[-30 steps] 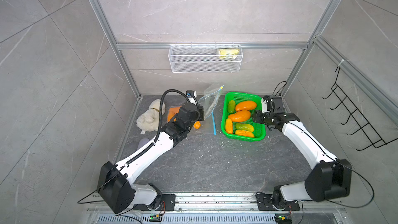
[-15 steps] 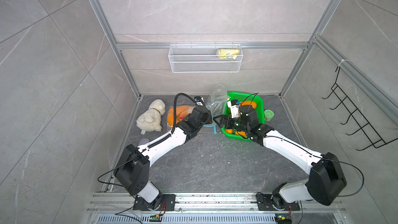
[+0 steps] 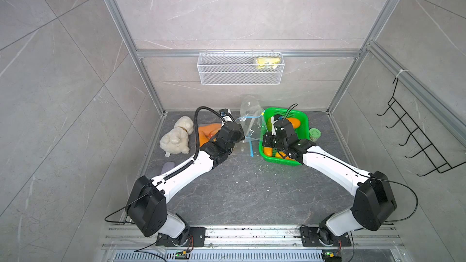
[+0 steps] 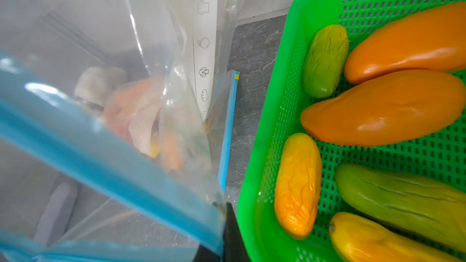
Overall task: Place the mango in a zip-top bag and seal the zipper
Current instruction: Open the zipper of the food storage bag, then pick up the mango from the basket.
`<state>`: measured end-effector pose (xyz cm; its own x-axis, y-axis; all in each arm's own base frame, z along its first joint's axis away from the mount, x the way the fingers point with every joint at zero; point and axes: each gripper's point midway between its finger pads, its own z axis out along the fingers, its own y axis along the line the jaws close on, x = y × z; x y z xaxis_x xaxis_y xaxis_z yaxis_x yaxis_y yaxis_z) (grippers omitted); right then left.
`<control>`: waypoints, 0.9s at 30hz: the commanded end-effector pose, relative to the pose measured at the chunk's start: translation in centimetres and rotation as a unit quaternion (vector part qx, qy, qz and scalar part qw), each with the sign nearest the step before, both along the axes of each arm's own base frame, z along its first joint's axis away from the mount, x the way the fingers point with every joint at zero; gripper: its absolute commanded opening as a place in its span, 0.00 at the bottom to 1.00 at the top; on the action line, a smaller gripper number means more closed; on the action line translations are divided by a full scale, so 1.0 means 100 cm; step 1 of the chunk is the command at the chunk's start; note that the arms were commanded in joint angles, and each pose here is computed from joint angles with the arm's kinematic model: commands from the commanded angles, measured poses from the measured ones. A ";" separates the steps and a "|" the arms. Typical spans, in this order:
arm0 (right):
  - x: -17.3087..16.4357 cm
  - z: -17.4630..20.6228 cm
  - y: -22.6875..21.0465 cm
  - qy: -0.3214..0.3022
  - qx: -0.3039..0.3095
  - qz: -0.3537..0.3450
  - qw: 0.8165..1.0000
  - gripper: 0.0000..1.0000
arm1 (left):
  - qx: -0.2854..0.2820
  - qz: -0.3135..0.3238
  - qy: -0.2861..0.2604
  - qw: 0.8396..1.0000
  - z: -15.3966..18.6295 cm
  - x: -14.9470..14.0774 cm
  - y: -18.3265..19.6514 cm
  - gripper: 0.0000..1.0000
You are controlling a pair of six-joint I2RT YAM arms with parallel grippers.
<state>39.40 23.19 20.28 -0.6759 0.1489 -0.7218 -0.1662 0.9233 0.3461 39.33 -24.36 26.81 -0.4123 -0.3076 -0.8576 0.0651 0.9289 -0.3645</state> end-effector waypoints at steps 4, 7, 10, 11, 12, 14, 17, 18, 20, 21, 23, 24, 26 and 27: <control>-0.035 0.009 0.021 0.031 0.021 0.124 0.992 0.13 | 0.008 0.046 -0.002 0.999 -0.002 0.005 0.015 0.00; -0.062 0.054 0.061 -0.003 0.143 0.233 0.962 0.26 | 0.006 0.029 0.011 0.999 -0.014 0.012 0.000 0.00; -0.078 0.067 0.053 -0.021 0.150 0.243 0.958 0.55 | 0.011 0.031 0.023 0.999 -0.025 0.017 -0.004 0.00; -0.082 0.070 0.050 -0.028 0.153 0.244 0.957 0.57 | 0.013 0.031 0.023 0.999 -0.027 0.018 -0.005 0.00; -0.087 0.070 0.044 -0.032 0.151 0.240 0.959 0.60 | 0.016 0.031 0.025 0.999 -0.028 0.019 -0.005 0.00; -0.086 0.059 0.026 -0.030 0.132 0.200 0.970 0.68 | 0.017 0.033 0.025 0.999 -0.028 0.020 -0.005 0.00; -0.070 0.030 -0.015 -0.002 0.086 0.099 0.991 0.71 | 0.013 0.035 0.024 0.999 -0.026 0.020 -0.004 0.00; -0.063 0.016 -0.030 0.016 0.072 0.063 0.995 0.71 | 0.012 0.035 0.024 0.999 -0.026 0.020 -0.005 0.00; -0.050 -0.007 -0.047 0.040 0.040 0.019 0.998 0.70 | 0.008 0.036 0.025 0.999 -0.026 0.020 -0.005 0.00; -0.043 -0.018 -0.052 0.053 0.018 0.005 0.998 0.70 | 0.006 0.035 0.025 0.999 -0.026 0.020 -0.006 0.00; -0.028 -0.040 -0.055 0.084 -0.024 -0.008 0.996 0.69 | -0.002 0.034 0.025 0.999 -0.025 0.019 -0.007 0.00; -0.020 -0.050 -0.053 0.097 -0.041 -0.010 0.994 0.69 | -0.007 0.031 0.023 0.999 -0.023 0.019 -0.008 0.00; -0.005 -0.068 -0.054 0.118 -0.071 -0.020 0.990 0.68 | -0.016 0.026 0.022 0.999 -0.022 0.019 -0.010 0.00; 0.002 -0.076 -0.054 0.122 -0.082 -0.023 0.989 0.68 | -0.019 0.024 0.022 0.999 -0.020 0.018 -0.011 0.00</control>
<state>38.56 19.17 14.56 -0.8095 0.1200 -0.5747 -0.1023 0.9351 0.3394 40.72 -25.21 21.64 -0.4868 -0.2853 -0.8256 -0.0082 0.9466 -0.3223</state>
